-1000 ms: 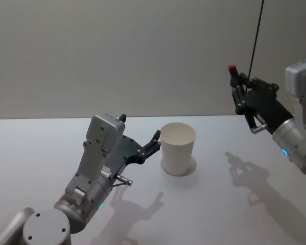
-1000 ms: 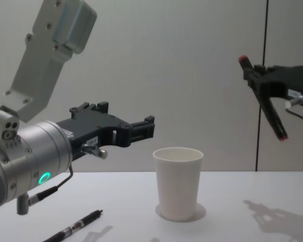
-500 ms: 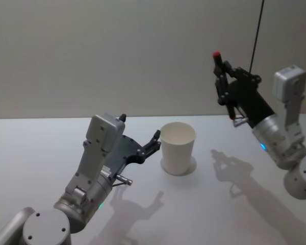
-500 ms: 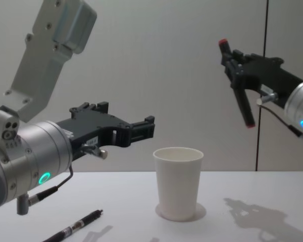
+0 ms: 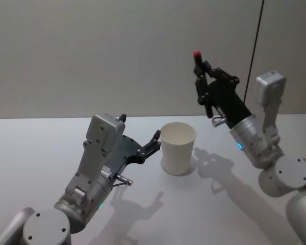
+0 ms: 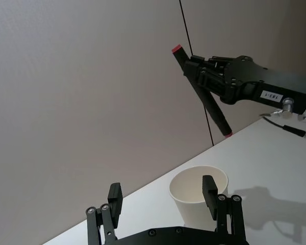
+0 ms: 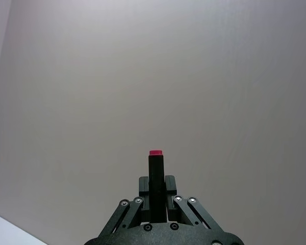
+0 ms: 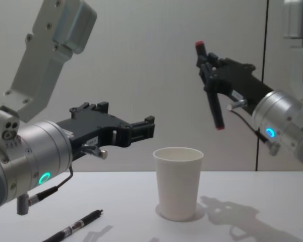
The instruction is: Place the pen into the pen holder.
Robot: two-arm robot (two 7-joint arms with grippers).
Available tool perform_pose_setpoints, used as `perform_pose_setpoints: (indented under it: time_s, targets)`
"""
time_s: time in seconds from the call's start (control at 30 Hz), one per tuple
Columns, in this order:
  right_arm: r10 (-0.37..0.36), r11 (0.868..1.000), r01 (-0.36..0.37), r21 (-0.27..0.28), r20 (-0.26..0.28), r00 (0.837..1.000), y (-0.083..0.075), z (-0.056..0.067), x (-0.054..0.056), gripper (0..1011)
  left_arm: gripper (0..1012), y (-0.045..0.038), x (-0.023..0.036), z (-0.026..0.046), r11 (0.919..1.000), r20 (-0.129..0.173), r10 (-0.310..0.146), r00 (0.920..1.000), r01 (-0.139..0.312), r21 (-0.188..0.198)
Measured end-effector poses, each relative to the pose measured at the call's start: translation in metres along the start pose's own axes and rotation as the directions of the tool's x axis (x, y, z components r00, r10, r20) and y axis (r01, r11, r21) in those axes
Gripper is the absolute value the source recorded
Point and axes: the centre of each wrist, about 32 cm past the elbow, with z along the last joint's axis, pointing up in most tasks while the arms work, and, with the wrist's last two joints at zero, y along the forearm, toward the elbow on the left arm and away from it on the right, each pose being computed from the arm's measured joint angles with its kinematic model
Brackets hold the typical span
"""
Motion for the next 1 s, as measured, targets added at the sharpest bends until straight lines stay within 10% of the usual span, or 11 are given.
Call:
perform_pose_setpoints:
  time_s: [1.0]
  targets:
    - [0.044, 0.999, -0.046, -0.010, -0.135, 0.990, 0.018, -0.031, -0.031, 165, 1003, 0.0000, 0.0000, 0.0000, 1.0000, 0.000, 0.000, 1.0000, 0.000, 0.000]
